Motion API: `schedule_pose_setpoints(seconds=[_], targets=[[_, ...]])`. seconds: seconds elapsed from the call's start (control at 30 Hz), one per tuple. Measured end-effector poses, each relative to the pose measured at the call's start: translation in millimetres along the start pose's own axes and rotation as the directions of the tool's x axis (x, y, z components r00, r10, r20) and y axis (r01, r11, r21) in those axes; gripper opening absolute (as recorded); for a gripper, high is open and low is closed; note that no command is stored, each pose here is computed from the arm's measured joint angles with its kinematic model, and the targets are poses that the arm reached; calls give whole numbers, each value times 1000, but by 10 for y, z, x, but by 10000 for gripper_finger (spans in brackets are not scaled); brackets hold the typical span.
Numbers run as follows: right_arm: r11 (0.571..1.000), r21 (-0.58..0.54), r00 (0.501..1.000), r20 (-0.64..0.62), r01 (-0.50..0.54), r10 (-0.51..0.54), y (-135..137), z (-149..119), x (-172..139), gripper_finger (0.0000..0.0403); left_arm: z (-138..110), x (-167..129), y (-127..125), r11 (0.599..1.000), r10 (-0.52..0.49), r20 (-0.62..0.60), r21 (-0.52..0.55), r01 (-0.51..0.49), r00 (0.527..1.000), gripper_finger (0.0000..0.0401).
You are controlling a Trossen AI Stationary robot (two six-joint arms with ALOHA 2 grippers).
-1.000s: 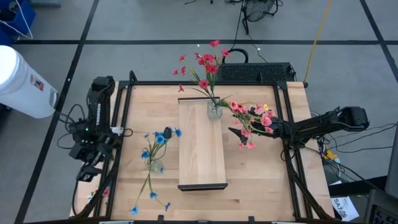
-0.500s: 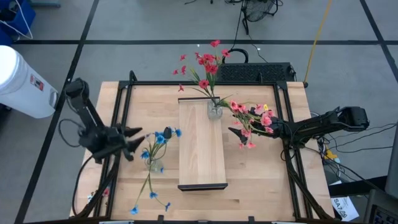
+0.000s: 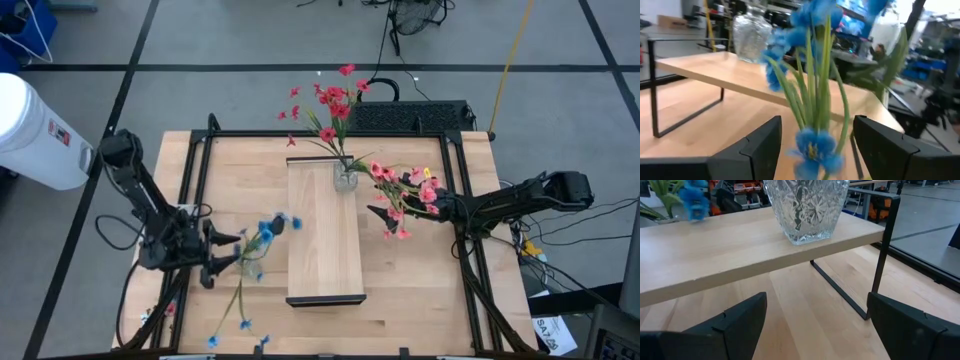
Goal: Pick and place flowers into a vace then onto a shelf
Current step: Put the transparent vase on the shelf
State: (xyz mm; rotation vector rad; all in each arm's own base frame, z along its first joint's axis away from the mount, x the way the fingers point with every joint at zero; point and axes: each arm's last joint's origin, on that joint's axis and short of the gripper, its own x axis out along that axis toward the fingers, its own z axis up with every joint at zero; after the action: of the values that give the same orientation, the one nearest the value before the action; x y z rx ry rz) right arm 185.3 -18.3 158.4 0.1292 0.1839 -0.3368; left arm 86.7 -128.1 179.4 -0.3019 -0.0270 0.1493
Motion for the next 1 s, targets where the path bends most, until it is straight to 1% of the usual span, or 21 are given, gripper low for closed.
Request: schedule_pose_setpoints(seconds=[0.17,0.23,0.33,0.4,0.5,0.6,0.63,0.73,0.8,0.87,0.93,1.0], targets=[[1000,2,1000,-3,-3,3,1,-2,0,334,-79,-103,-19,996,-54,-41,75,57,998,250],[1000,3,1000,-2,-3,3,1,-2,0,334,-110,-146,-12,994,-49,-47,97,54,998,250],[1000,3,1000,-2,-3,3,1,-2,0,334,-117,-198,-6,995,-18,-31,100,21,999,249],[1000,3,1000,-2,-3,3,1,-2,0,334,-136,-236,-11,992,-46,-44,119,51,998,243],[1000,3,1000,-2,-3,3,1,-2,0,334,-135,-307,-28,989,-89,-56,114,95,994,227],[1000,3,1000,-2,-3,3,1,-1,0,334,-120,-363,-21,993,-68,-39,95,71,997,204],[1000,3,1000,-2,-3,3,1,-1,0,334,-131,-380,-22,992,-81,-44,92,85,996,196],[1000,3,1000,-2,-4,4,1,-1,0,334,-172,-445,-30,980,-165,-86,95,173,982,170],[1000,4,1000,-2,-4,4,1,-1,0,334,-166,-476,-32,982,-169,-82,73,175,982,155],[1000,4,1000,-2,-4,4,1,-1,0,334,-170,-479,-26,987,-162,-79,9,163,984,144],[1000,4,1000,-2,-3,3,1,-1,0,334,-223,-481,-17,977,-212,-122,-15,212,970,134],[1000,4,1000,-2,-4,4,1,-1,0,334,-289,-474,19,974,-225,-159,-9,227,961,125]])
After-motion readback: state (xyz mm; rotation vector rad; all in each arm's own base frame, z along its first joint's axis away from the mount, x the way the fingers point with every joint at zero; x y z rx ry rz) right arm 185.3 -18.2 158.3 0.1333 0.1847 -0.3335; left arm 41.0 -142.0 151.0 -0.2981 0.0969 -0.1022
